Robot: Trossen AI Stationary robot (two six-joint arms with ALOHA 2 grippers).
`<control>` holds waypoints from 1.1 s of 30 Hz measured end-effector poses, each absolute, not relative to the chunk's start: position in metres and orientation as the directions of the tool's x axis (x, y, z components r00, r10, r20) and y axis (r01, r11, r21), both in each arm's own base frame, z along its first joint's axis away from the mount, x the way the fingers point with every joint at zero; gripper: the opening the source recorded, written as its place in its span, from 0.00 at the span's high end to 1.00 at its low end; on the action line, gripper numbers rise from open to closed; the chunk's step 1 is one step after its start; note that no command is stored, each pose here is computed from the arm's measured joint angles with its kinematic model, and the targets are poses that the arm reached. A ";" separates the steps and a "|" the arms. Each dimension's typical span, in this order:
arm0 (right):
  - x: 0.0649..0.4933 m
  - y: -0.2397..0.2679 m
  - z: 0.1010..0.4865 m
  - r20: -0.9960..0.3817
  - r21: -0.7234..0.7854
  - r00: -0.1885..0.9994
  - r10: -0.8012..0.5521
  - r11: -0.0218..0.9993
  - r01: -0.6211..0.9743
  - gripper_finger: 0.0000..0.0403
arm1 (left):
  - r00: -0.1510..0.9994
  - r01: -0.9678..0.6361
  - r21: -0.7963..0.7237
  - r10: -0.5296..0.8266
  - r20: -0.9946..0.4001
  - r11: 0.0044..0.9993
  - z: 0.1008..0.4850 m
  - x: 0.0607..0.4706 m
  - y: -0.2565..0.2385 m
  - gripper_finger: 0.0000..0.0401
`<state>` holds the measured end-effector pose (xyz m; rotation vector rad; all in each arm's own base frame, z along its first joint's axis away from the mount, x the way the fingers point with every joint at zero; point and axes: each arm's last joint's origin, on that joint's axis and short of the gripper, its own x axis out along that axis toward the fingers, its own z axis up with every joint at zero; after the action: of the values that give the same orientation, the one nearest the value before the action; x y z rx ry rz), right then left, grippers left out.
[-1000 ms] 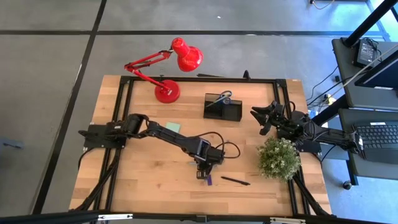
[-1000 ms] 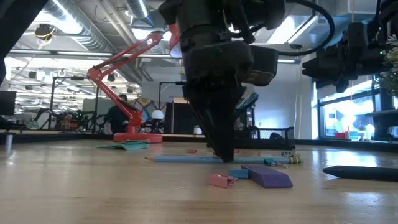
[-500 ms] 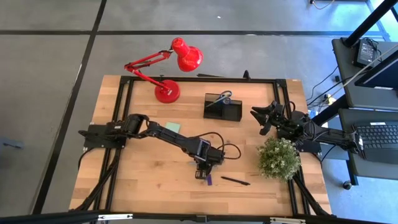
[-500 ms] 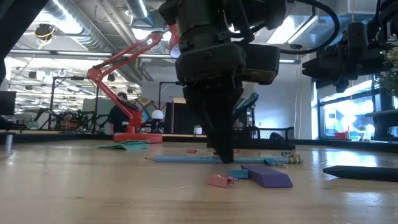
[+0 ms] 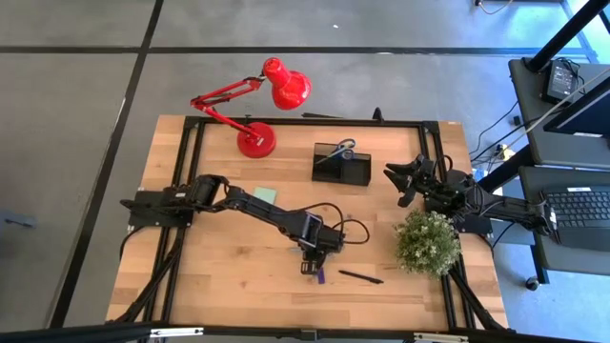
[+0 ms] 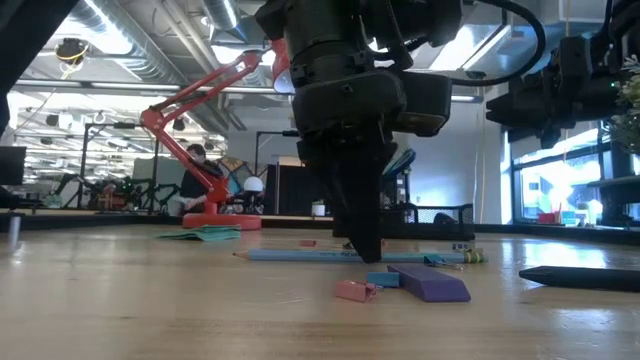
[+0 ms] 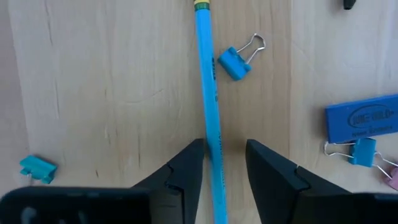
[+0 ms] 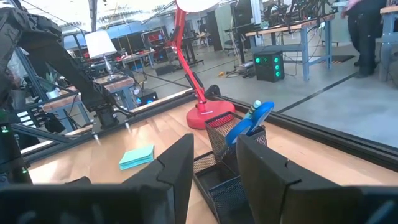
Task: Pick and place office supplies into organizer
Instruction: Put the blue pencil into the black desk organizer
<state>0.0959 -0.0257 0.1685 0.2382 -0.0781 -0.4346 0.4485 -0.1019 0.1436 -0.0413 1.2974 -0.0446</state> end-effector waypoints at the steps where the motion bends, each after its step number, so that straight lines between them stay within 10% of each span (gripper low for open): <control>1: 0.096 -0.026 0.169 0.024 0.242 0.905 -0.425 0.881 0.408 0.69 | 0.269 0.008 -0.055 -0.055 -0.962 0.998 0.144 0.448 -0.102 0.73; 15: 0.096 -0.026 0.169 0.024 0.236 0.904 -0.426 0.882 0.409 0.69 | 0.250 -0.063 -0.059 -0.042 -0.967 0.996 0.143 0.446 -0.103 0.97; 33: 0.096 -0.026 0.169 0.024 0.238 0.905 -0.426 0.881 0.408 0.69 | 0.038 -0.057 0.026 0.028 -0.999 0.998 0.142 0.422 -0.106 0.99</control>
<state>0.0959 -0.0257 0.1685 0.2316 -0.0767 -0.4348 0.4224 -0.1059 0.1423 -0.0236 1.5313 0.0655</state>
